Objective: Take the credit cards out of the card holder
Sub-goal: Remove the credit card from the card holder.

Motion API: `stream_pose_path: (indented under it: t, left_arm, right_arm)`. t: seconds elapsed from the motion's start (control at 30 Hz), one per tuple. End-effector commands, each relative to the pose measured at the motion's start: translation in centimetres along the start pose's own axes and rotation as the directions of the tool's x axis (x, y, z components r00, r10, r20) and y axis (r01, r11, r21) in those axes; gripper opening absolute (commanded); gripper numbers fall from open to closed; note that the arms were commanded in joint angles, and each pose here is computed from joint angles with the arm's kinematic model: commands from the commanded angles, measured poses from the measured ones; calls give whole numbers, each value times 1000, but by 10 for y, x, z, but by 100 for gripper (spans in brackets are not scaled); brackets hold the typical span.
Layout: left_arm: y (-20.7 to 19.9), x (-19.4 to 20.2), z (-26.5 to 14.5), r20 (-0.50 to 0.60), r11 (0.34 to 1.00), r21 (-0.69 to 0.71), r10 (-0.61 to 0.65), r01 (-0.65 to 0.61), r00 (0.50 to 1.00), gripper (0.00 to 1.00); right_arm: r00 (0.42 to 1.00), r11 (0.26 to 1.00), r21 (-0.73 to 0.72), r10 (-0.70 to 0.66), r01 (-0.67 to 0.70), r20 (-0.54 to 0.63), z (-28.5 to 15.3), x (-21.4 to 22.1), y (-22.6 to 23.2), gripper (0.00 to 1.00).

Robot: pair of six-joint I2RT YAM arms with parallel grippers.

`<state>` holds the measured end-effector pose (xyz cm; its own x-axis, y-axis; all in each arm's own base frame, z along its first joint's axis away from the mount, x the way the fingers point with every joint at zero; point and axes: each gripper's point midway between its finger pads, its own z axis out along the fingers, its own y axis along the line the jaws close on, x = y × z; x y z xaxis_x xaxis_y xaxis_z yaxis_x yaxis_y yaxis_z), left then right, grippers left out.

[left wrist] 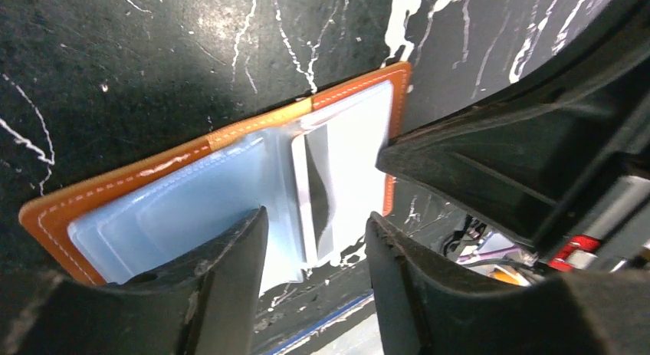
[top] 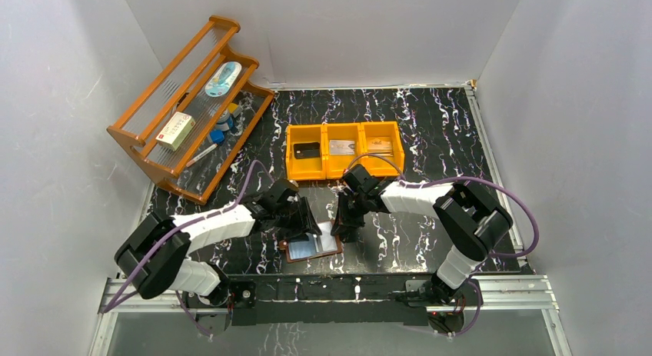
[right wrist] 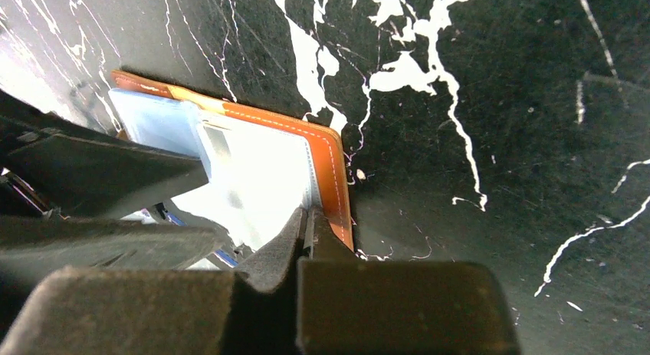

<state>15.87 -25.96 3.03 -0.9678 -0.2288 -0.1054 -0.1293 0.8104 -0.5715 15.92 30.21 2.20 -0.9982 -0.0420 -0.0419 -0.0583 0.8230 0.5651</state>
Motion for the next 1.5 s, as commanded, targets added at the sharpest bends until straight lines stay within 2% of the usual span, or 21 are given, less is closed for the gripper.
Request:
stream_pose_path:
  t: [0.0,0.17,0.27,0.47,0.73,0.77,0.8,0.83,0.87,0.9,0.97,1.07,1.1,1.2,1.47]
  left_arm:
    - [-23,-14,-23,54,999,25,32,-33,998,51]
    - [-21,-18,-22,56,999,-16,50,-49,997,48]
    - [-20,-11,-15,27,999,15,39,-39,999,42]
    - [3,2,2,-18,1000,-22,3,-4,1000,28]
    - [18,5,4,10,998,-46,-44,45,999,23]
    - [19,4,6,12,998,-46,-46,46,999,20]
    - [19,4,8,10,997,-52,-50,51,999,11]
    - [21,2,6,30,996,-59,-62,64,998,11]
    - [24,3,8,37,996,-47,-76,78,996,22]
    - [20,3,10,26,997,-34,-75,76,997,16]
    - [19,5,18,-2,997,-40,-69,69,998,13]
    - [4,-2,22,20,998,34,-62,61,998,22]
    - [-3,-2,23,14,996,70,-51,50,999,22]
    - [-12,-3,25,3,994,105,-32,32,999,17]
    - [-11,-9,25,26,997,71,-39,37,999,0]
  right_arm:
    - [999,987,161,24,-19,-32,12,18,-44,0]
    - [999,986,163,28,-23,-34,13,18,-45,0]
    - [999,986,164,31,-25,-33,13,18,-45,0]
    - [999,986,167,33,-26,-37,13,18,-46,0]
    - [998,985,170,34,-26,-44,15,19,-47,0]
    - [998,985,169,35,-27,-45,16,19,-47,0]
    - [998,986,167,34,-26,-44,16,19,-46,0]
    - [998,986,167,34,-27,-44,15,19,-46,0]
    - [998,986,163,35,-27,-44,15,19,-45,0]
    - [999,987,159,34,-27,-42,15,18,-44,0]
    - [999,988,150,33,-26,-43,15,18,-42,0]
    - [998,990,140,33,-26,-48,15,20,-42,0]
    - [998,991,132,31,-24,-53,15,21,-40,0]
    - [998,991,129,30,-23,-51,15,21,-40,0]
    - [999,991,134,26,-22,-33,11,19,-40,0]
